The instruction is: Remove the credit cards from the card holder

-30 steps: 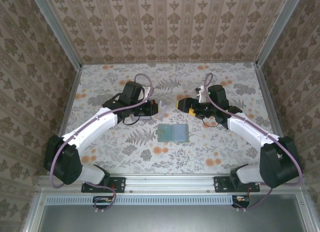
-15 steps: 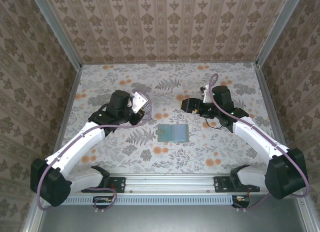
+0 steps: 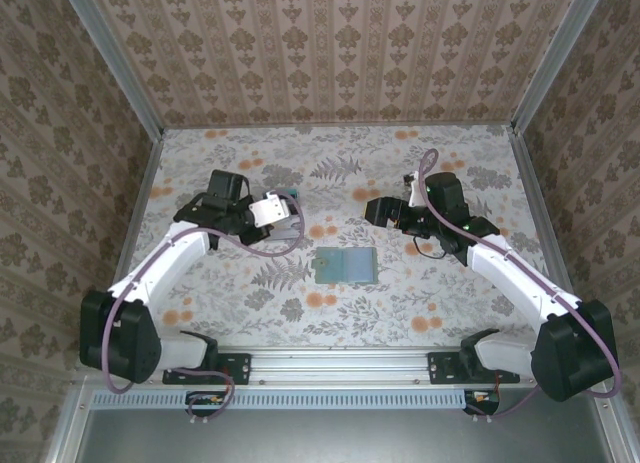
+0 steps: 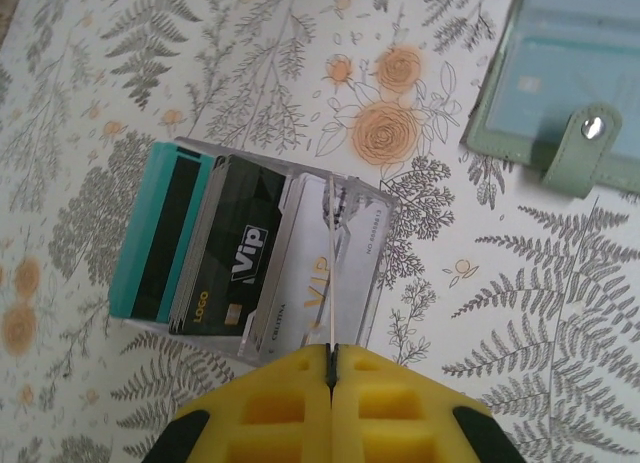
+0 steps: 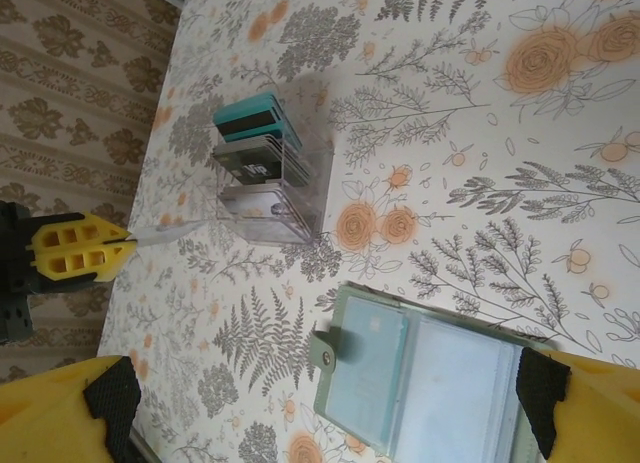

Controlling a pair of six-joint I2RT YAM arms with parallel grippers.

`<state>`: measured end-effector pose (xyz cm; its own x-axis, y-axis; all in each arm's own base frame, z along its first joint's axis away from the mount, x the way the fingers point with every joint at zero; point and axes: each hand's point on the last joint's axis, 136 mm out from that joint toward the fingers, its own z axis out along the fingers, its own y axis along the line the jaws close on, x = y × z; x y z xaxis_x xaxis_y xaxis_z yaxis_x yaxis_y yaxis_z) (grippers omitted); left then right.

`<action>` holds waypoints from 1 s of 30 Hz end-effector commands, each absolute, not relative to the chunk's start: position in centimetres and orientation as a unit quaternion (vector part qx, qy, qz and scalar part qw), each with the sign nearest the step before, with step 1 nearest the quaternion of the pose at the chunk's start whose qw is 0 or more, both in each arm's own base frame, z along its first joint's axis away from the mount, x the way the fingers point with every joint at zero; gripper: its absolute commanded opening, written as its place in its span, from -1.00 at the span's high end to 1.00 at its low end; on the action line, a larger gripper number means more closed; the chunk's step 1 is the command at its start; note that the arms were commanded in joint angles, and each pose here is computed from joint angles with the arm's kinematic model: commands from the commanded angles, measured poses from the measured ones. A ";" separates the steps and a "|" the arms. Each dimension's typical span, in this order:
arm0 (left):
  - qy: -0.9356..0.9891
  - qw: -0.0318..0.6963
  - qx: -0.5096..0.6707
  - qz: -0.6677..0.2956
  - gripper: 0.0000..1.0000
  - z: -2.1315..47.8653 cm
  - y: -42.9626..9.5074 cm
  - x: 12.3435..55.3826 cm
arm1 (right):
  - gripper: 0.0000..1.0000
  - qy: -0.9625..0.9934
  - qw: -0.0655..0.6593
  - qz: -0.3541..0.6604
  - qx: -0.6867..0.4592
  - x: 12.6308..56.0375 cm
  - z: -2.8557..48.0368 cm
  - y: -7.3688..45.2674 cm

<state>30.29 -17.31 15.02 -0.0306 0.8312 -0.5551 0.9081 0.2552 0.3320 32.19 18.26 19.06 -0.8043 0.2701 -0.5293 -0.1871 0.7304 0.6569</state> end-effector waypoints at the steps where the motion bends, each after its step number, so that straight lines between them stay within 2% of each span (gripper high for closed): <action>1: 0.673 0.340 0.654 -0.051 1.00 15.4 -17.8 30.8 | -0.99 0.879 0.324 0.349 0.022 32.3 19.7 17.6; 30: 0.669 0.287 0.684 -0.049 1.00 11.0 -18.6 33.7 | -0.99 0.889 0.303 0.342 0.031 32.5 17.9 17.6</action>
<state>33.31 -18.41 10.49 0.0697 0.8860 -0.4583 0.9445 0.0892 0.3161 32.15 17.66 17.60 -0.8185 0.2601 -0.5122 -0.1499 0.7641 0.6275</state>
